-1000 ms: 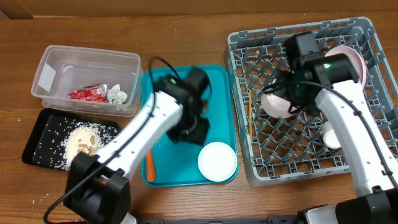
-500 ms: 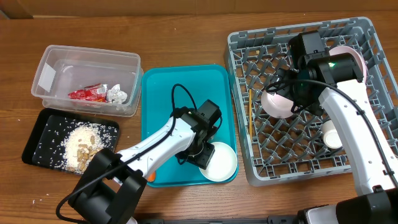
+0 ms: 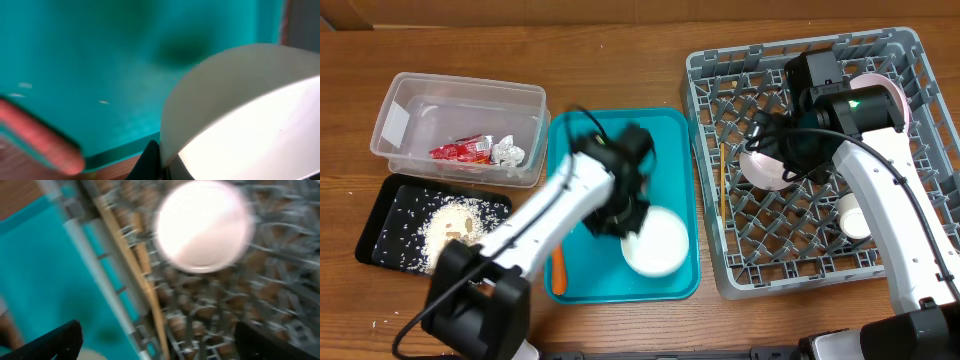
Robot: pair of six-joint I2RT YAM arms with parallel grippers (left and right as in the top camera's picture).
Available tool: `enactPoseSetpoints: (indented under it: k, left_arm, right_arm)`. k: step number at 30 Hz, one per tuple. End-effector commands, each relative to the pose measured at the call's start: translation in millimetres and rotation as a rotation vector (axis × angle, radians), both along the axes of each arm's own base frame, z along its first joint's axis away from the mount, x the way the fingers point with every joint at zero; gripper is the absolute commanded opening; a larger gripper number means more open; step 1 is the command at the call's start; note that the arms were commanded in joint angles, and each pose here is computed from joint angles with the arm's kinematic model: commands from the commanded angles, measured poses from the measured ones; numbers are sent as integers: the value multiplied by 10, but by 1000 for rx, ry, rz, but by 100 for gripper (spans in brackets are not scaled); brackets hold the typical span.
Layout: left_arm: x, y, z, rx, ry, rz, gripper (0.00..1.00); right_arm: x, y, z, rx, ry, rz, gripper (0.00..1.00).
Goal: Sort waste into correct bins and load items into the dishwasher
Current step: 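Lift the white bowl and hand it to the right gripper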
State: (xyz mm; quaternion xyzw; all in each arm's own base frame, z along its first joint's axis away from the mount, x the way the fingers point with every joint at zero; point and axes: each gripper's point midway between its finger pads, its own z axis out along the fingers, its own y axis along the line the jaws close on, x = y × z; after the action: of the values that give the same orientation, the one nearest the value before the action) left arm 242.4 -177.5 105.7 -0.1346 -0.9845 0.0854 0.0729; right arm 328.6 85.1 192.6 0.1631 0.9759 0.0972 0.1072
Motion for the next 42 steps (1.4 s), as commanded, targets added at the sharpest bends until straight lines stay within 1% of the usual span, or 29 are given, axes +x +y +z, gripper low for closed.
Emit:
enactPoseSetpoints:
  k: [1,3,5,8,10,12,13,15,18,20,22,23,25,26,29,30,31,32,33,34,35,36,37,38,39,42]
  left_arm:
    - [310,32,365,-48,-95,20,4]
    - [379,18,517,-62,-124,26,4]
    - [400,2,601,-69,-137,24,4]
    - [415,28,667,-46,-156,16,4]
    - [431,80,681,-19,-166,21,4]
    - [427,122,691,-5,-162,31,4]
    - [427,132,693,-4,-161,33,4]
    - [440,150,712,-6,-162,41,4]
    - [481,121,790,-26,-181,47,4]
    - [506,101,848,-38,-195,48,4]
    - [516,90,928,-48,-206,47,5]
    - [512,91,963,-49,-209,47,4]
    - [506,95,1037,-54,-219,48,4]
    - [506,95,1065,-58,-228,48,4]
    - [508,92,1131,-71,-253,49,4]
    - [508,94,1144,-73,-258,49,4]
    - [505,95,1158,-76,-262,49,4]
    - [503,101,1164,-74,-265,50,4]
    - [499,107,1167,-71,-266,50,5]
    - [498,120,1166,-66,-266,51,13]
    - [496,141,1162,-57,-265,53,33]
    - [490,172,1155,-41,-264,54,49]
    - [487,220,1146,-15,-264,59,68]
    - [487,266,1139,5,-264,67,73]
    - [486,311,1135,24,-263,75,75]
    - [485,377,1129,36,-254,89,77]
  right_arm:
    - [-95,531,109,218,-11,244,100]
    - [-163,845,202,314,-37,367,100]
    - [-215,1069,252,351,-56,435,100]
    - [-286,1375,267,325,-99,523,100]
    - [-250,1386,198,217,-118,472,100]
    - [-191,1269,128,83,-138,391,100]
    - [-182,1245,117,49,-145,375,100]
    - [-196,1271,115,33,-152,383,99]
    - [-202,1300,74,29,-142,390,94]
    - [-192,1300,31,22,-132,389,93]
    - [-169,1304,-43,11,-115,388,89]
    - [-165,1310,-71,9,-108,389,85]
    - [-162,1324,-126,8,-91,391,68]
    - [-166,1350,-145,20,-84,396,63]
    - [-199,1517,-129,94,-80,436,50]
    - [-197,1560,-115,104,-91,458,29]
    - [-182,1564,-112,97,-102,466,6]
    - [-165,1543,-111,85,-109,458,4]
    - [-144,1512,-117,66,-114,445,4]
    - [-115,1459,-123,46,-117,430,4]
    - [-83,1382,-123,20,-121,409,4]
    - [-46,1271,-123,-16,-122,371,4]
    - [1,1108,-108,-72,-126,329,4]
    - [38,943,-75,-125,-132,295,4]
    - [72,771,-36,-175,-134,258,4]
    - [177,187,140,-298,-149,97,4]
